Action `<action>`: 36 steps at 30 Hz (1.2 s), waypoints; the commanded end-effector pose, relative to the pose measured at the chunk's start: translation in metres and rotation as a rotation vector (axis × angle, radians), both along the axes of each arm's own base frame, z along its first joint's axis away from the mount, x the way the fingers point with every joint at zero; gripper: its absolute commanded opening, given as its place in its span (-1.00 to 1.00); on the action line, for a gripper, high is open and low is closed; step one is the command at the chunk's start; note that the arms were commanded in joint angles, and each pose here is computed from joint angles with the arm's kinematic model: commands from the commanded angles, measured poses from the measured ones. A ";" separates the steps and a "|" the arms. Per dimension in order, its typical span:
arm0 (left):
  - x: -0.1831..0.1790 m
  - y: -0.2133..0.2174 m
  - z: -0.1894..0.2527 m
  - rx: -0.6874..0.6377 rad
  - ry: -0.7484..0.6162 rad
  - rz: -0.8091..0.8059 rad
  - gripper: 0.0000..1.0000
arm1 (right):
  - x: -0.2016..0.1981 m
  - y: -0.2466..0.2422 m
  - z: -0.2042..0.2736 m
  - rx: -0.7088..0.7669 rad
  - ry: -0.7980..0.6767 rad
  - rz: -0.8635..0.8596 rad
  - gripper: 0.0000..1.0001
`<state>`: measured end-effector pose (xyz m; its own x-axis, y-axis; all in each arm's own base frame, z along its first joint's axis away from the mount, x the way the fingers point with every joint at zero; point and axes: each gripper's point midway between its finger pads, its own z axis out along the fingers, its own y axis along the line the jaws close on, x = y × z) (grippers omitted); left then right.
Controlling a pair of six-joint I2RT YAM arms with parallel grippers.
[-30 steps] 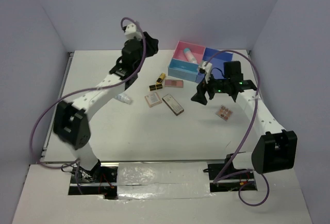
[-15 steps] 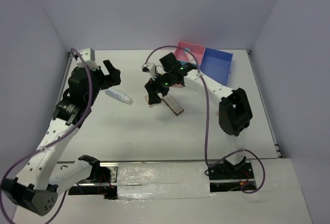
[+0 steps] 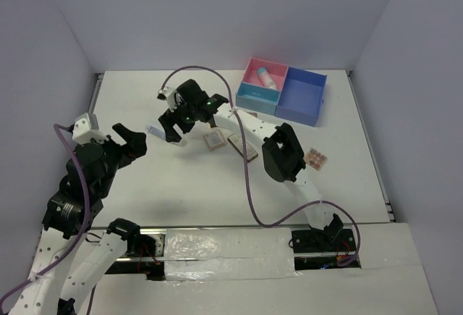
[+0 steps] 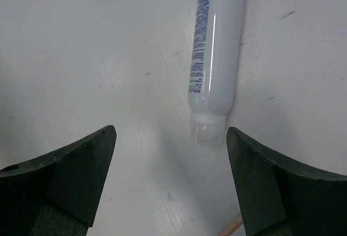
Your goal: Organize the makeup
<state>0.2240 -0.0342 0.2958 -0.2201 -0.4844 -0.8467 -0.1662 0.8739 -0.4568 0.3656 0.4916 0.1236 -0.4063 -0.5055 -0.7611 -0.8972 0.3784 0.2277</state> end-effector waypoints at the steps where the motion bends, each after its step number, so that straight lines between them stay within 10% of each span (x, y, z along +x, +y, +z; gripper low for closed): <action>1: -0.011 0.010 -0.011 -0.044 0.029 0.065 0.99 | 0.030 0.018 0.012 0.047 -0.112 -0.065 0.79; 36: -0.029 0.010 -0.020 -0.150 0.036 0.087 0.99 | 0.037 0.055 -0.056 -0.046 -0.201 -0.143 0.23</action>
